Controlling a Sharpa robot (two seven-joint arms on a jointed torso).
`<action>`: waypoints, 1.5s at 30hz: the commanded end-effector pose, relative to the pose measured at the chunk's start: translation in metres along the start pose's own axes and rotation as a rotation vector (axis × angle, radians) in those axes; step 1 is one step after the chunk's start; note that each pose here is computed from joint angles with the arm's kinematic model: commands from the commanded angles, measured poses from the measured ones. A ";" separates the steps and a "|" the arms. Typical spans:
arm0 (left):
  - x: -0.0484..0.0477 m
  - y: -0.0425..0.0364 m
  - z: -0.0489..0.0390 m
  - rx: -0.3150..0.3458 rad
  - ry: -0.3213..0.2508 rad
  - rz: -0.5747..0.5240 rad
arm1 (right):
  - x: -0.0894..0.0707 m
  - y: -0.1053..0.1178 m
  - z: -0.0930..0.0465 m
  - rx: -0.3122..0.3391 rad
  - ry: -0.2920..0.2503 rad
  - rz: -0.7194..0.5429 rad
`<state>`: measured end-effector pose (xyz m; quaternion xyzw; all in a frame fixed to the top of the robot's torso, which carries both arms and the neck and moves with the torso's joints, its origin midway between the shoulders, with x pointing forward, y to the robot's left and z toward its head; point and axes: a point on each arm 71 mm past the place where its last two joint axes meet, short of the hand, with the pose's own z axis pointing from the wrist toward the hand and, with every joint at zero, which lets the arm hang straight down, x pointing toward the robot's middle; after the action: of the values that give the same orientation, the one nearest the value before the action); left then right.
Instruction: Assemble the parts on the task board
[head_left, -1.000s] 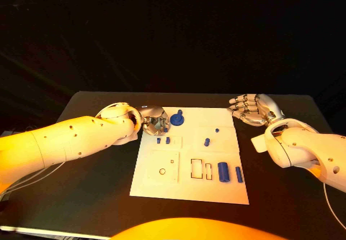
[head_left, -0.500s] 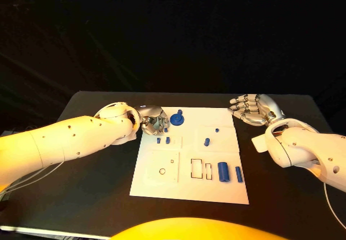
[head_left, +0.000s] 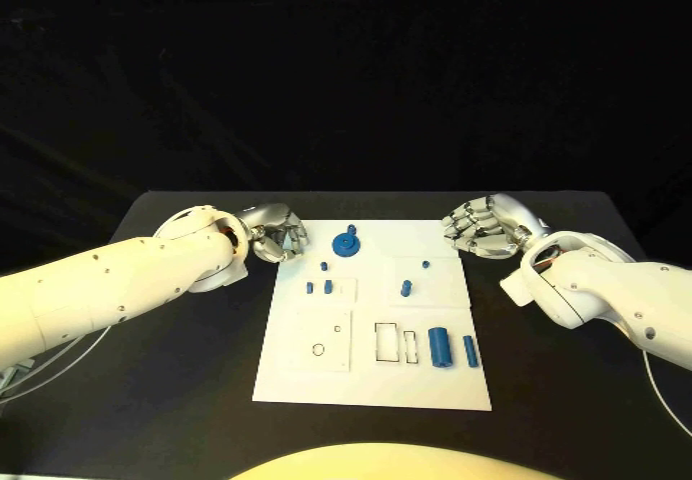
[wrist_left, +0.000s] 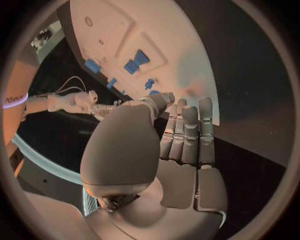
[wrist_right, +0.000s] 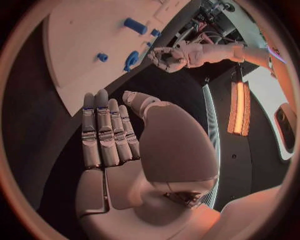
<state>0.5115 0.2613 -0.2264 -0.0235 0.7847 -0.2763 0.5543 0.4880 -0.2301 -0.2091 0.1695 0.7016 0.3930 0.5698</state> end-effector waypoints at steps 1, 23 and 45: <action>-0.0148 0.0093 -0.0037 -0.037 -0.144 -0.339 | 0.011 0.002 0.002 -0.033 0.177 -0.246; -0.0302 -0.0026 -0.0220 0.161 -0.318 -1.030 | 0.035 0.029 0.018 -0.075 0.171 -0.735; -0.0307 -0.0043 -0.0239 0.173 -0.324 -1.040 | 0.059 0.031 0.021 -0.061 0.275 -0.784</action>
<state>0.5014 0.2794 -0.1945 -0.4069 0.5555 -0.5589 0.4621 0.4845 -0.1627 -0.2231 -0.1655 0.7624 0.2026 0.5919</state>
